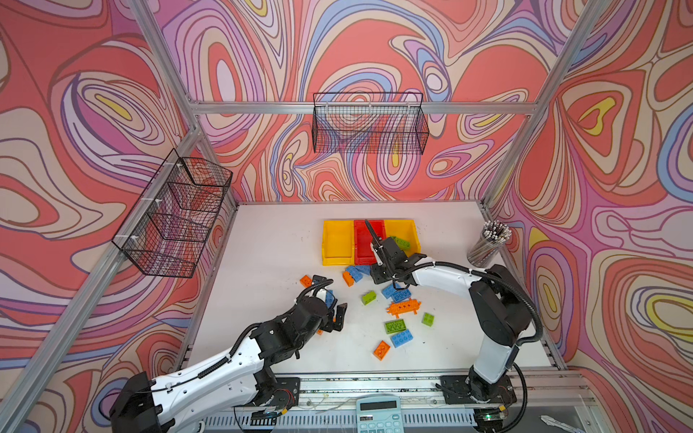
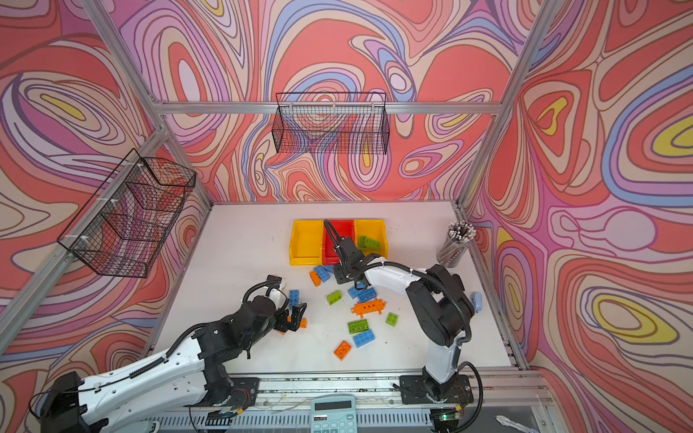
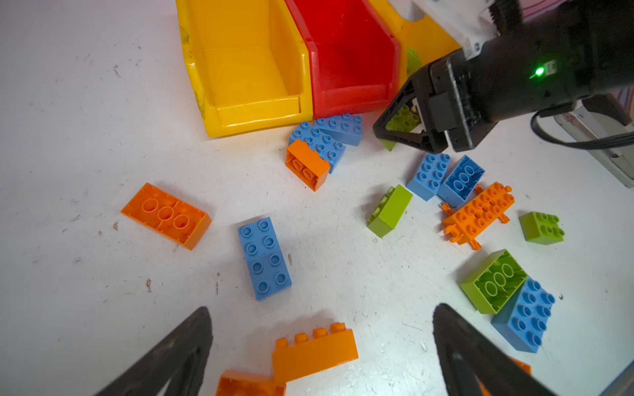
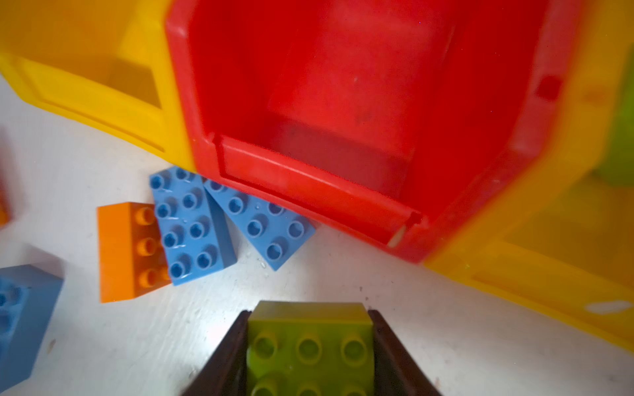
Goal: Sort the legos into containers by color
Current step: Pick up the lego from the center of the table, then place the lego in the container.
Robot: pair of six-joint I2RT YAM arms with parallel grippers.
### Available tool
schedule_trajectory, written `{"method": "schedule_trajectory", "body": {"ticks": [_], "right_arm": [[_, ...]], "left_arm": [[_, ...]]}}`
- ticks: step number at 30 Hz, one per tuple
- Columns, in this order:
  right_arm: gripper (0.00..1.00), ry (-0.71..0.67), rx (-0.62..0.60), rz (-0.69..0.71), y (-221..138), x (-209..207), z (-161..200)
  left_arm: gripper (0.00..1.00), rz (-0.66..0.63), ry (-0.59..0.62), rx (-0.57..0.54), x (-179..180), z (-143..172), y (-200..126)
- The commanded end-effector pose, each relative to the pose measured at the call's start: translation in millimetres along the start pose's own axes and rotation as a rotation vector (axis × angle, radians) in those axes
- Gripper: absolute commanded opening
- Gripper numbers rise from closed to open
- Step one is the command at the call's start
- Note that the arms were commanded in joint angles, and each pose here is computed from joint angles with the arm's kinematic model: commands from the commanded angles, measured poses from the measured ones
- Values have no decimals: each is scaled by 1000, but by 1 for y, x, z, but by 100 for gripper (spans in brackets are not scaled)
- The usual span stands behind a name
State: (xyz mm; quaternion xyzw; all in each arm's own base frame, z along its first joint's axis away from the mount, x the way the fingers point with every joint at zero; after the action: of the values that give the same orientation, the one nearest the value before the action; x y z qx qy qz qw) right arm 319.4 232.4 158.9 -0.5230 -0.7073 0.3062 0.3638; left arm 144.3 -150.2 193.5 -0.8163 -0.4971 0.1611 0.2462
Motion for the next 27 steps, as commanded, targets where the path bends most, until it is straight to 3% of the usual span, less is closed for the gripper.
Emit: {"method": "schedule_trajectory", "body": {"ticks": [1, 6, 7, 16, 18, 24, 27], "right_arm": [[43, 1, -89, 63, -28, -2, -24], [41, 70, -142, 120, -28, -33, -55], [42, 88, -138, 130, -21, -42, -60], [43, 167, -150, 193, 10, -88, -100], [47, 168, -146, 190, 16, -91, -103], [75, 164, -167, 193, 19, -92, -115], [79, 170, -186, 188, 8, -91, -119]], "left_arm": [[100, 22, 13, 0, -4, -8, 0], [100, 45, 16, 9, -8, -8, 5], [100, 52, 5, -19, -10, -21, 2], [100, 43, 15, -13, -13, -27, 6], [100, 38, 22, -14, -14, -29, 7], [100, 28, 50, -8, -17, -34, 13], [100, 34, 56, -5, -19, -36, 15]]}}
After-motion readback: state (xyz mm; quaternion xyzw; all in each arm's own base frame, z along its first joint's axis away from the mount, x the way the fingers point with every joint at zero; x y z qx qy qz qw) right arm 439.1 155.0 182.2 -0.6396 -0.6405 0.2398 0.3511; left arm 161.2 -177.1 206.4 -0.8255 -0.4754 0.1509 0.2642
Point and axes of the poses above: each gripper's point midway between its finger pads, its own y axis out along the fingers, its own x axis along the line the jaws close on, z = x × y, the point moved 10 cm from there along -y, back along the fingers, and after that the axes turned 13 degrees about y, right-handed, at the moved point
